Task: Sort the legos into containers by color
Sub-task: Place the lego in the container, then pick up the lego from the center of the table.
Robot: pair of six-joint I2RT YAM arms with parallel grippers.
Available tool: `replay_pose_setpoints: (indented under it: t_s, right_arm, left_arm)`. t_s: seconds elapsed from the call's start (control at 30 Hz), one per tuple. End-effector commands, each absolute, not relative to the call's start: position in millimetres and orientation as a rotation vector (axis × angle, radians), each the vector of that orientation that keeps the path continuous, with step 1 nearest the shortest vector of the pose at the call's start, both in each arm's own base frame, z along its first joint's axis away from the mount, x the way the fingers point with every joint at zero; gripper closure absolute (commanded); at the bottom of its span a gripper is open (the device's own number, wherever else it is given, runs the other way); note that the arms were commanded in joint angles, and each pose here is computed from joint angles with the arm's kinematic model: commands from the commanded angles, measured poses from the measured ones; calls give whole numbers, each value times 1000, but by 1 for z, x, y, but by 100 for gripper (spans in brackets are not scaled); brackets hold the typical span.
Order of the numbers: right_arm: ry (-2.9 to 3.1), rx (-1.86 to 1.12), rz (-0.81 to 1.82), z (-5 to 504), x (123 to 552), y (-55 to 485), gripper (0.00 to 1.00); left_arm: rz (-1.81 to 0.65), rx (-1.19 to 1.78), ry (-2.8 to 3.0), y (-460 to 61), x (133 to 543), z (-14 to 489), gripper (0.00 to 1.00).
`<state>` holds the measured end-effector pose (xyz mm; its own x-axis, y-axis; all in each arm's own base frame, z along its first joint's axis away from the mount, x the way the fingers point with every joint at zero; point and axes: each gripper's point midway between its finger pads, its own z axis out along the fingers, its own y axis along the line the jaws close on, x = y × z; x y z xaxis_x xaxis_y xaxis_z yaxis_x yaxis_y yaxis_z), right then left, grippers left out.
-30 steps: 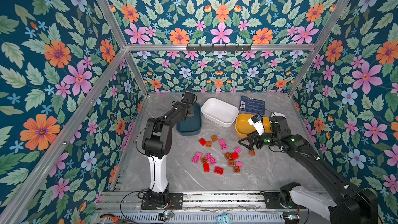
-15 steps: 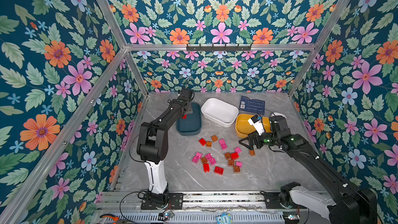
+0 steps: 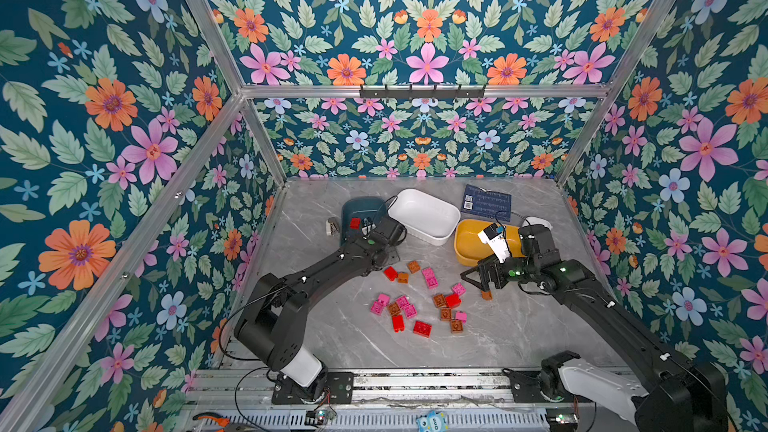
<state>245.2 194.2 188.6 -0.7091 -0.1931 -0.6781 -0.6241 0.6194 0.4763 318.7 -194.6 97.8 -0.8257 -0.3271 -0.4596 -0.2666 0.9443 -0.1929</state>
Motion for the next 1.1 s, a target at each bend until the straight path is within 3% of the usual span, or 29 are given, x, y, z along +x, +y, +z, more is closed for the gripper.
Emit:
replay_pose_setpoints:
  t_s: [0.0,0.73,1.07]
  right_arm:
    - [2235,-656,981,192,245,196,1]
    - [2274,-670,958,182,234,190,1]
    - [2278,-669,956,182,234,190,1]
  left_arm:
    - [-178,-570,2556,-204,319,93,33]
    - [15,-572,2663,-210,307,19,48]
    - [23,-505,2666,-208,310,30,71]
